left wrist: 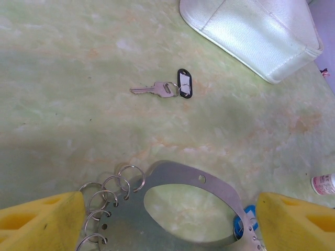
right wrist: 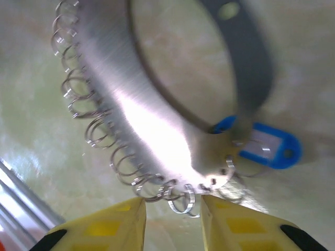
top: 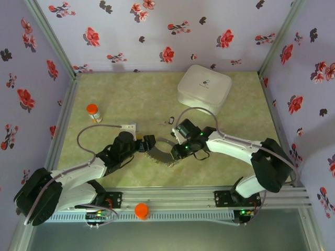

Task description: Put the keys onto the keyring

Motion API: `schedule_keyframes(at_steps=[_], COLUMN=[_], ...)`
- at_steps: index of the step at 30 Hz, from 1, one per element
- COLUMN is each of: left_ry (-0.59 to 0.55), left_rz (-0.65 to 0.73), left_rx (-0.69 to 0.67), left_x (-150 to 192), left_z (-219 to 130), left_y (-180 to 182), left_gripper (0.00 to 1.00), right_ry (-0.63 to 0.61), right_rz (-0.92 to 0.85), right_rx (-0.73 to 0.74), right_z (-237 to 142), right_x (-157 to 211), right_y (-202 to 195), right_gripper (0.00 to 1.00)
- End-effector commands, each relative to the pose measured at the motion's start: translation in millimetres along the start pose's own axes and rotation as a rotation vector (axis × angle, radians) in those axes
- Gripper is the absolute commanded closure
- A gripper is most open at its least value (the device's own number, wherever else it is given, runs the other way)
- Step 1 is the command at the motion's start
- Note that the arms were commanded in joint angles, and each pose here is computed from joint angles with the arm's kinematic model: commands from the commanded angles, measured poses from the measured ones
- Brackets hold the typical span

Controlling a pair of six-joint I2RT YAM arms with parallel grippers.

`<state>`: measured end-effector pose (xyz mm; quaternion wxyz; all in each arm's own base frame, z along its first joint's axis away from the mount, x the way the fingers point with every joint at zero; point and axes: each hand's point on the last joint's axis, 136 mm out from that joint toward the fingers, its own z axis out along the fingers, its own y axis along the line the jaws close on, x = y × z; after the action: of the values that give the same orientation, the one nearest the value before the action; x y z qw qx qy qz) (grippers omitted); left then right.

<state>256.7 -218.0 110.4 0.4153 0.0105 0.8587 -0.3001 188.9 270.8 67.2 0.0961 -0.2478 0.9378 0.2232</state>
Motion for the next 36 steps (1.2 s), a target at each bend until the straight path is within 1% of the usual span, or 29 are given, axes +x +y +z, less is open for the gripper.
schedule_keyframes(at_steps=[1, 5, 7, 9, 12, 15, 18, 19, 22, 24, 28, 36], left_ry=[-0.016, -0.016, -0.016, -0.016, -0.016, -0.014, -0.012, -0.011, -0.012, -0.014, -0.02, -0.028], left_rz=[0.021, 0.024, 0.028, 0.03, 0.03, 0.027, 0.026, 0.026, 0.024, 0.023, 0.019, 0.017], left_rx=[-0.023, -0.018, -0.019, -0.019, -0.018, -0.016, -0.011, -0.009, -0.007, -0.005, 0.001, 0.01], left_x=[-2, -3, -4, -5, -6, -6, -5, -5, -4, -4, -6, -7], left_z=[1, 2, 3, 3, 4, 5, 7, 7, 8, 8, 7, 4], left_y=[7, 5, 5, 4, 3, 3, 2, 2, 2, 2, 1, 0], left_gripper=[0.15, 0.15, 0.15, 0.15, 0.15, 0.15, 0.15, 0.15, 0.15, 0.15, 0.15, 0.15], right_ry=[0.019, 0.084, 0.101, 0.083, 0.003, -0.097, -0.164, -0.186, -0.239, -0.258, -0.276, -0.268], right_rz=[0.061, 0.018, 0.05, 0.129, 0.373, 0.654, 0.925, 0.995, 1.149, 1.209, 1.293, 1.339], right_rx=[0.133, 0.223, 0.232, 0.234, 0.222, 0.146, 0.064, 0.01, -0.051, -0.064, -0.084, -0.166], right_z=[-1, 3, 5, 6, 7, 7, 8, 10, 11, 11, 16, 30], right_x=[10, 26, 29, 27, 19, 10, 10, 9, 14, 17, 22, 15], right_y=[-31, -42, -43, -44, -46, -38, -29, -22, -18, -20, -26, -20], right_gripper=[0.69, 0.68, 0.68, 0.68, 0.65, 0.63, 0.64, 0.64, 0.61, 0.59, 0.6, 0.62])
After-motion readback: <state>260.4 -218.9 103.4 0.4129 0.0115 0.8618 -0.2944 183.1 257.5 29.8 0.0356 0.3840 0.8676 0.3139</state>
